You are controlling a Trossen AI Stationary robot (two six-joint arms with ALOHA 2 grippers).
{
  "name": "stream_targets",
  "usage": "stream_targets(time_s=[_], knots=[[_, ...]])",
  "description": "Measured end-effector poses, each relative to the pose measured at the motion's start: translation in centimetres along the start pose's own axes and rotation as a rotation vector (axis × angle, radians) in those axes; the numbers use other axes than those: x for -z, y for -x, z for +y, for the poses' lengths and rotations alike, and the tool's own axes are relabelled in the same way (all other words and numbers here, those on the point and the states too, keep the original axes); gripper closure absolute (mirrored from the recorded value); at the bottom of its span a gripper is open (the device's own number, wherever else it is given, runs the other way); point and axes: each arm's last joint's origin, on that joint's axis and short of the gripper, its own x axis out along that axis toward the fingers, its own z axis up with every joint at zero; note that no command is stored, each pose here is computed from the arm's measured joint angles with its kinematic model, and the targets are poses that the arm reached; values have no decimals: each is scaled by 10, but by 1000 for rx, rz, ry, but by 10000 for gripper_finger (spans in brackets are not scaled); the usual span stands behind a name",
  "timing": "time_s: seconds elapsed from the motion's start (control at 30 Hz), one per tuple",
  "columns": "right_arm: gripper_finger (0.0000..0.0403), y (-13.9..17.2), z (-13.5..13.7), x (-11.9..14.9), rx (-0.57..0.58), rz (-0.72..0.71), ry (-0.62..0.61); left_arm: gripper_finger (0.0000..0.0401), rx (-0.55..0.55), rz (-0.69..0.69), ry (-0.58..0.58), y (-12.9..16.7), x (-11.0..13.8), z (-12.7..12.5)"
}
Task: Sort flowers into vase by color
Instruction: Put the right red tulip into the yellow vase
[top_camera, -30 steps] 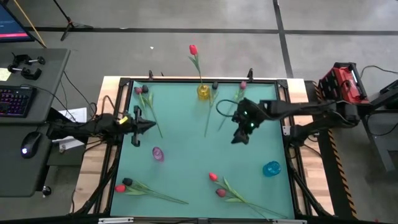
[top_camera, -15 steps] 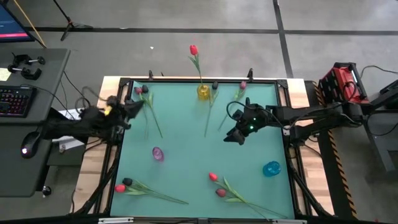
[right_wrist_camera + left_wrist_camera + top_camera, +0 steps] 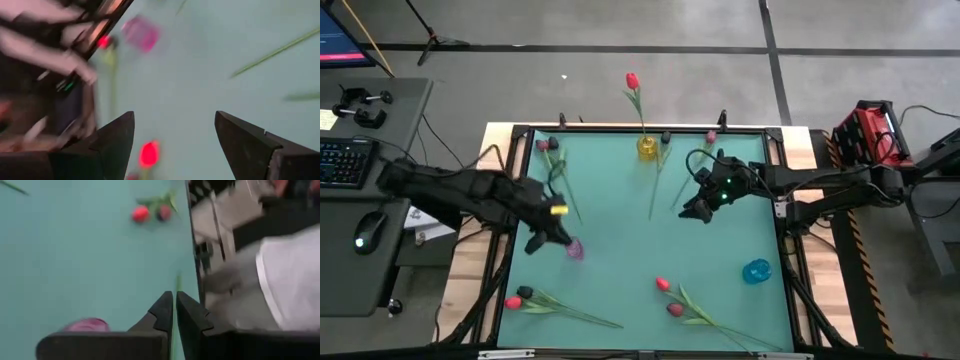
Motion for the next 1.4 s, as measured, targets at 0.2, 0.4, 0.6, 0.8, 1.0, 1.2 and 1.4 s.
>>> stream_targets(time_s=[0.2,0.4,0.6,0.8,1.0,1.2,1.4], knots=[[139,-11,33,40,-166,289,20,389,-106,13,-12,-17,3,-4],[139,-25,69,98,-210,503,94,389,-235,-74,90,-20,0,0],[139,-43,93,140,-142,537,22,389,-300,-145,219,-19,-2,2],[140,-81,119,157,45,525,-36,390,-352,-134,17,-19,-2,4],[140,-127,128,161,386,601,-40,390,-360,-116,-88,-19,-2,4],[140,-149,133,160,631,562,-69,390,-378,-124,-93,-18,-2,4],[140,-158,134,165,641,575,-81,390,-378,-124,-94,-18,-2,4]])
